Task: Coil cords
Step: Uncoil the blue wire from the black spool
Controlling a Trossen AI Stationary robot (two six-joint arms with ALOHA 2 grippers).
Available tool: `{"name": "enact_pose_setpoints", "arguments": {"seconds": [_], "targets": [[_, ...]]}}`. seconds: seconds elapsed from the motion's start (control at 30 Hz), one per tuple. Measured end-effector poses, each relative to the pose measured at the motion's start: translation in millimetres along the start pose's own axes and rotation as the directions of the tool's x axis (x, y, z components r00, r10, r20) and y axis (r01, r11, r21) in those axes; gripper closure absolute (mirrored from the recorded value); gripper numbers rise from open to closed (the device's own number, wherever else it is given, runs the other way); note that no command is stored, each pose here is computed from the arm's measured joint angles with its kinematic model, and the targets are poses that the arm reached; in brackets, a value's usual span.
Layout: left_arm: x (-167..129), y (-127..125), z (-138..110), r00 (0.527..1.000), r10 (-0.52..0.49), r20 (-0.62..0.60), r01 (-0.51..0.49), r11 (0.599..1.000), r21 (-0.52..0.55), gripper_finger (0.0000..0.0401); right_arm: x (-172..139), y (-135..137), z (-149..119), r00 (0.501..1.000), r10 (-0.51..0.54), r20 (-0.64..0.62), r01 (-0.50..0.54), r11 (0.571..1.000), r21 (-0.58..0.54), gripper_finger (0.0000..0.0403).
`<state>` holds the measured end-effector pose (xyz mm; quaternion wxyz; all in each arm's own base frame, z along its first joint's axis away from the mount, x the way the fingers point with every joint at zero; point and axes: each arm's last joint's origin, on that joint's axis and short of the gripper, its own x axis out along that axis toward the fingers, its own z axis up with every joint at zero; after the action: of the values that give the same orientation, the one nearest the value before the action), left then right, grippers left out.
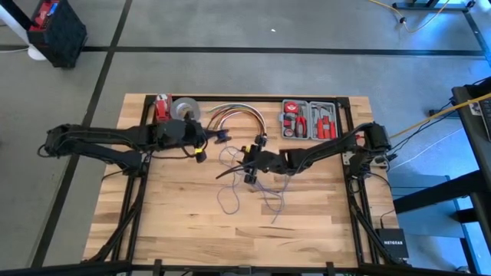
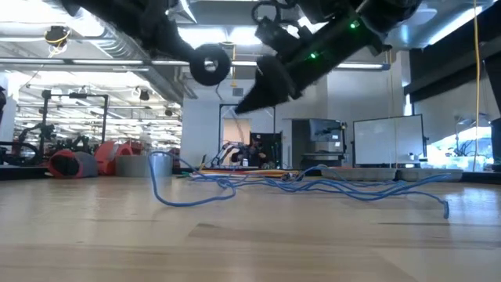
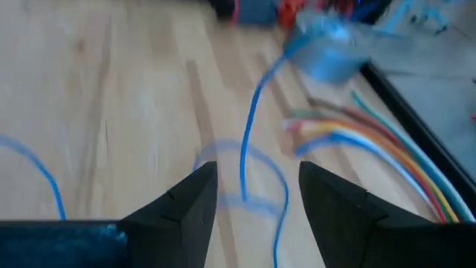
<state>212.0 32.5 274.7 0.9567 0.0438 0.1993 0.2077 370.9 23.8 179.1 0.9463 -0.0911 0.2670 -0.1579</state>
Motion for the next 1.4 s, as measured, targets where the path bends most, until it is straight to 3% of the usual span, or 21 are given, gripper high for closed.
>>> {"name": "enact_pose_setpoints", "arguments": {"seconds": [0.2,0.43,0.97,1.17,1.4], "targets": [[-4,-11,4,0.997,-0.056,0.049,0.054,0.998,0.044,0.0400,5,-12,13,0.986,0.098,0.135,-0.106,0.993,0.053,0.0207],[-7,-18,5,0.994,-0.094,0.058,0.089,0.993,0.083,0.0400,5,-15,21,0.969,0.125,0.213,-0.145,0.986,0.084,0.0207],[-7,-18,7,0.993,-0.092,0.075,0.086,0.993,0.083,0.0400,11,-27,24,0.961,0.053,0.270,-0.088,0.989,0.118,0.0209],[-7,-18,7,0.993,-0.092,0.073,0.086,0.993,0.080,0.0400,15,-26,22,0.950,0.110,0.291,-0.151,0.981,0.123,0.0246],[-7,-18,7,0.993,-0.092,0.076,0.086,0.993,0.083,0.0400,15,-27,25,0.945,0.096,0.314,-0.143,0.981,0.131,0.0309]]}}
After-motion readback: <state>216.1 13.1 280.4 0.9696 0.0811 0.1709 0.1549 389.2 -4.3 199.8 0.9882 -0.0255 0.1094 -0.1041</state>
